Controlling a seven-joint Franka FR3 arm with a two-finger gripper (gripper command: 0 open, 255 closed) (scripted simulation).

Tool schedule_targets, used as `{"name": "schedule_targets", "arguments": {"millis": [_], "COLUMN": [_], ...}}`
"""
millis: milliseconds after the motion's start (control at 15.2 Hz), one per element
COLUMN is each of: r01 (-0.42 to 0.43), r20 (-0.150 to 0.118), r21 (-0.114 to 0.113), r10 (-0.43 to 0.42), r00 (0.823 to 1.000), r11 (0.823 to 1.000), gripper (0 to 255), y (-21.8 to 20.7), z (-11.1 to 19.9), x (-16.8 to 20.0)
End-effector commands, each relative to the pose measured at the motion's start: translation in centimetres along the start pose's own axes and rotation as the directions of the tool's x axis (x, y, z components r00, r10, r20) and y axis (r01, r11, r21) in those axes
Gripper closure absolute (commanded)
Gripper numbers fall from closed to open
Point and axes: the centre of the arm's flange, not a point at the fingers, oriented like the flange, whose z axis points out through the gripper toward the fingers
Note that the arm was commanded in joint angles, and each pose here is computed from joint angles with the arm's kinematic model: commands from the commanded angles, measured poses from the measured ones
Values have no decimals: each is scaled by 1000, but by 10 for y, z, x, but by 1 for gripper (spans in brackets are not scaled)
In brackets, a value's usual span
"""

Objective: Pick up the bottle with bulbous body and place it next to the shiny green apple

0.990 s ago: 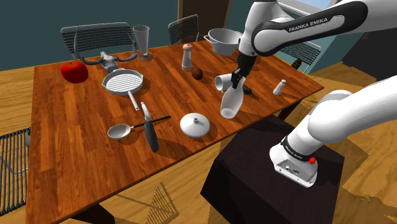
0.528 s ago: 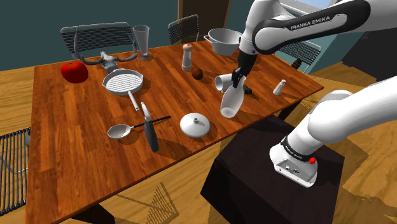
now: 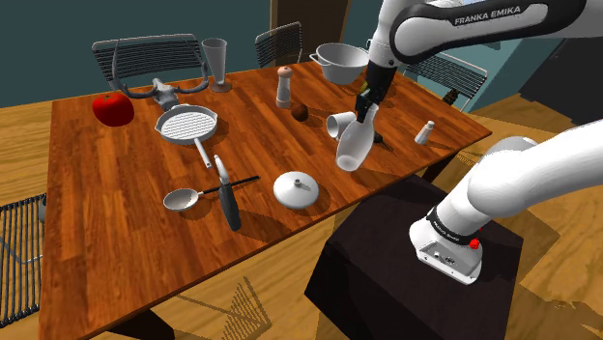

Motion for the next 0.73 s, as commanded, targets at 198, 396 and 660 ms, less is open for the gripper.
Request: {"name": "schedule_targets", "arguments": {"millis": [198,396,660], "r01": [0,0,0], "r20": [0,0,0], "r21": [0,0,0], "r10": [0,0,0], "r00": [1000,1000,1000], "r11": [1000,1000,1000], "gripper": [255,255,255], "y": [1,1,1], "z": [-27,-43,-64], "x": [-1,-2,-3]}}
